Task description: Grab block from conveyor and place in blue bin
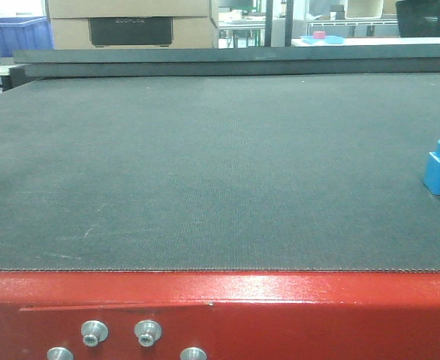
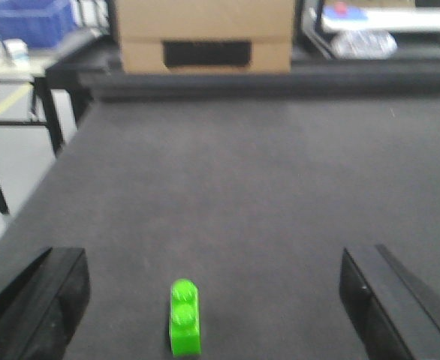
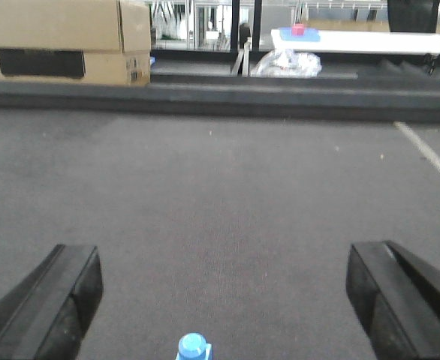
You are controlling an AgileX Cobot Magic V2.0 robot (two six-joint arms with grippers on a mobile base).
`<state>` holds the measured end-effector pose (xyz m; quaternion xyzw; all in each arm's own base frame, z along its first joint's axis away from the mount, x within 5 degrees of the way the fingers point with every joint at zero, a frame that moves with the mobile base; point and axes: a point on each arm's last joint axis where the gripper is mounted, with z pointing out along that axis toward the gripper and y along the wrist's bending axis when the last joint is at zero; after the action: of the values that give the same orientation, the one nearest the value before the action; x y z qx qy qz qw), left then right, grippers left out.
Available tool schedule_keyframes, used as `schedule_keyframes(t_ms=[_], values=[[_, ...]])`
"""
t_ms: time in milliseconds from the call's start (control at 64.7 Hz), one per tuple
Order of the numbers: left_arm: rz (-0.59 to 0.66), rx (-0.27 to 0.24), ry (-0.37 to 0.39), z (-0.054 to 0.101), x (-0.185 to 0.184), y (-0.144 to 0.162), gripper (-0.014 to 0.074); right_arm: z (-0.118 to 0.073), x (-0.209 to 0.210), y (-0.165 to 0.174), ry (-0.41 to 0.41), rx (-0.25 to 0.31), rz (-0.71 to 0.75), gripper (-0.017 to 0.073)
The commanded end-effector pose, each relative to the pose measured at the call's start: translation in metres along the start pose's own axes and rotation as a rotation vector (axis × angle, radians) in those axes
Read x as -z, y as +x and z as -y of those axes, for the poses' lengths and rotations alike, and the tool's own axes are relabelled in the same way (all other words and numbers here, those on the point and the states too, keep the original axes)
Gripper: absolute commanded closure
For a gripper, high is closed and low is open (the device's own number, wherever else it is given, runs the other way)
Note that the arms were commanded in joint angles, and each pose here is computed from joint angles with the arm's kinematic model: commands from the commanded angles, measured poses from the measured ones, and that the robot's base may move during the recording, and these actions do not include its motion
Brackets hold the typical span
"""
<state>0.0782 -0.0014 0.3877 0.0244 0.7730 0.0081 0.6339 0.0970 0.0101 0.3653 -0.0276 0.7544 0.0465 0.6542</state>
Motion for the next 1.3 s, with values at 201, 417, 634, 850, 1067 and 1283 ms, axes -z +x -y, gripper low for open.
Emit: schedule_keyframes(t_ms=[201,417,634,850,1067,1283], values=[[-0.168,-0.023,0.081,0.009,-0.038,-0.035,0.0025,-0.009,-0.046,-0.020,-0.073,0.026,-0.309,-0.0010],[-0.218,-0.038,0.131,0.019,-0.068,-0.052,0.0025,-0.022,-0.111,-0.025,-0.131,0.049,-0.611,-0.0010],[-0.246,-0.046,0.148,0.024,-0.078,-0.050,0.0025,-0.021,-0.178,0.011,-0.044,-0.027,-0.889,-0.0010],[-0.244,-0.046,0.148,0.024,-0.078,-0.050,0.0025,-0.021,-0.226,0.061,0.000,-0.075,-1.033,-0.0010],[-0.244,-0.046,0.148,0.024,-0.078,-0.050,0.0025,-0.021,-0.252,0.096,0.019,-0.088,-1.103,-0.0010],[-0.253,-0.046,0.148,0.023,-0.077,-0.050,0.0025,-0.021,-0.265,0.112,0.027,-0.089,-1.106,0.0006]])
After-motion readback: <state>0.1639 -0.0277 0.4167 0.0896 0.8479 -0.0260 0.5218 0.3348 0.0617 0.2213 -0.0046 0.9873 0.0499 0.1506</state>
